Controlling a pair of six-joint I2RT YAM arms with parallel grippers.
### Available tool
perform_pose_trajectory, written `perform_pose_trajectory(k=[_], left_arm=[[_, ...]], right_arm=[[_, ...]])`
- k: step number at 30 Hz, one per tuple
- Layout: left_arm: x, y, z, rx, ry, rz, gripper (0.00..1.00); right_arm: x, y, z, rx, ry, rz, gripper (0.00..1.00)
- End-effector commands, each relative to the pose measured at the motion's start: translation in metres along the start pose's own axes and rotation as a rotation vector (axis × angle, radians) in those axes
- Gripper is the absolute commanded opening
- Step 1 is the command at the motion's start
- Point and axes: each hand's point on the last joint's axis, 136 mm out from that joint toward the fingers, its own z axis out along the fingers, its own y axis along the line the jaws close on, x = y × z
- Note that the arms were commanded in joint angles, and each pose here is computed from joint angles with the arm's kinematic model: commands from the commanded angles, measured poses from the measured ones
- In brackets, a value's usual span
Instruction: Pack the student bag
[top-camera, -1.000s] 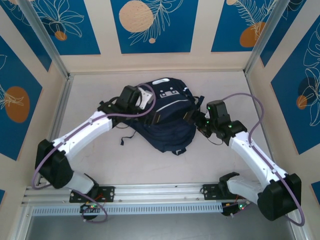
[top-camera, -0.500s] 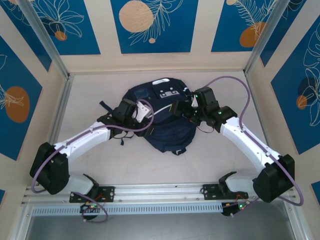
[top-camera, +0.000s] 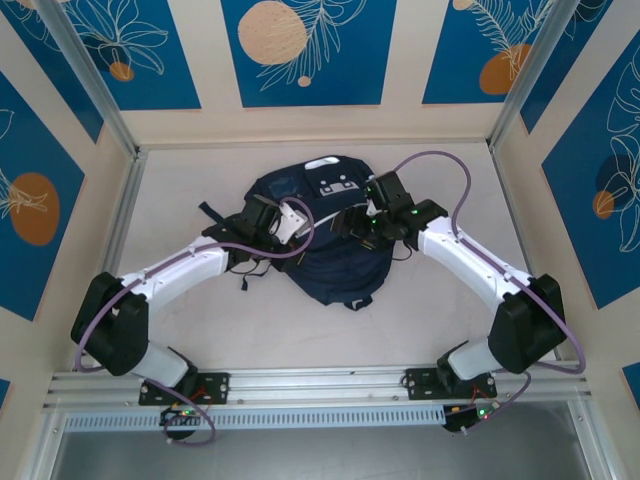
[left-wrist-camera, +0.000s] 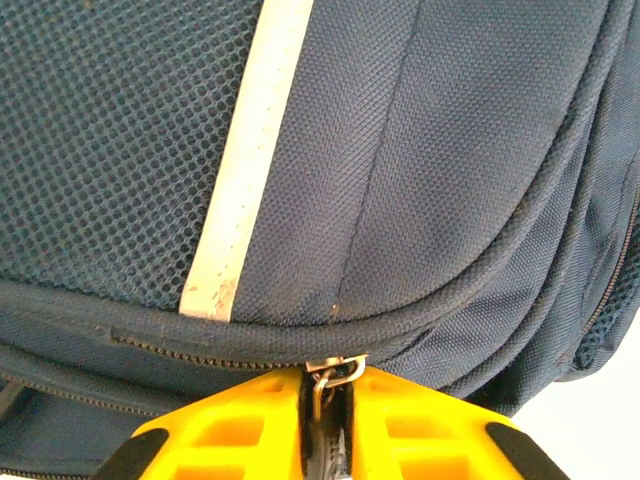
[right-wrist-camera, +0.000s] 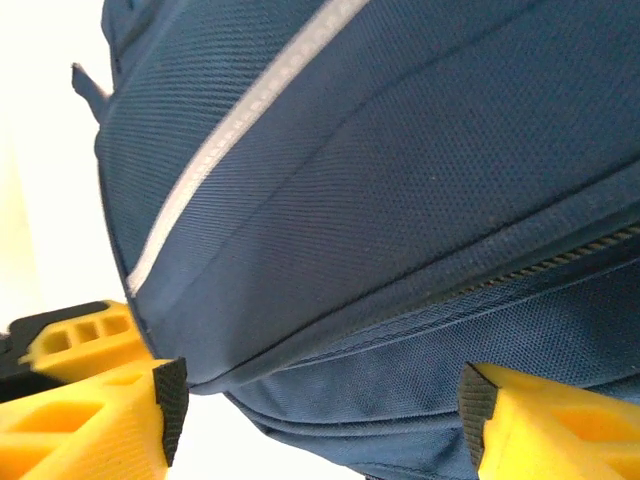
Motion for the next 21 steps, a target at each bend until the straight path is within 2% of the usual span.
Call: perform_pose_trajectory(k=[1, 5, 10, 17, 21], left_arm=[[0.004, -0.009, -0.01, 0.046, 0.001, -0.006, 0.09], [0.009, -0.01, -0.01, 0.053, 0.011, -0.029, 0.0], [0.014, -0.014, -0.011, 0.071, 0.016, -0.06, 0.0], [0.012, -0.026, -0.02, 0.11, -0.023, -0.108, 0.0], [0.01, -0.036, -0.021, 0.138, -0.056, -0.133, 0.0]], right_arm=[[0.006, -0.004, 0.005, 0.042, 0.028, 0.012, 0.69], [0.008, -0.001, 0.014, 0.04, 0.047, 0.017, 0.61], [0.01, 0.009, 0.027, 0.004, 0.068, 0.022, 0.53], [0.011, 0.034, 0.046, -0.086, 0.1, 0.003, 0.27], [0.009, 0.049, 0.056, -0.116, 0.111, -0.018, 0.22]])
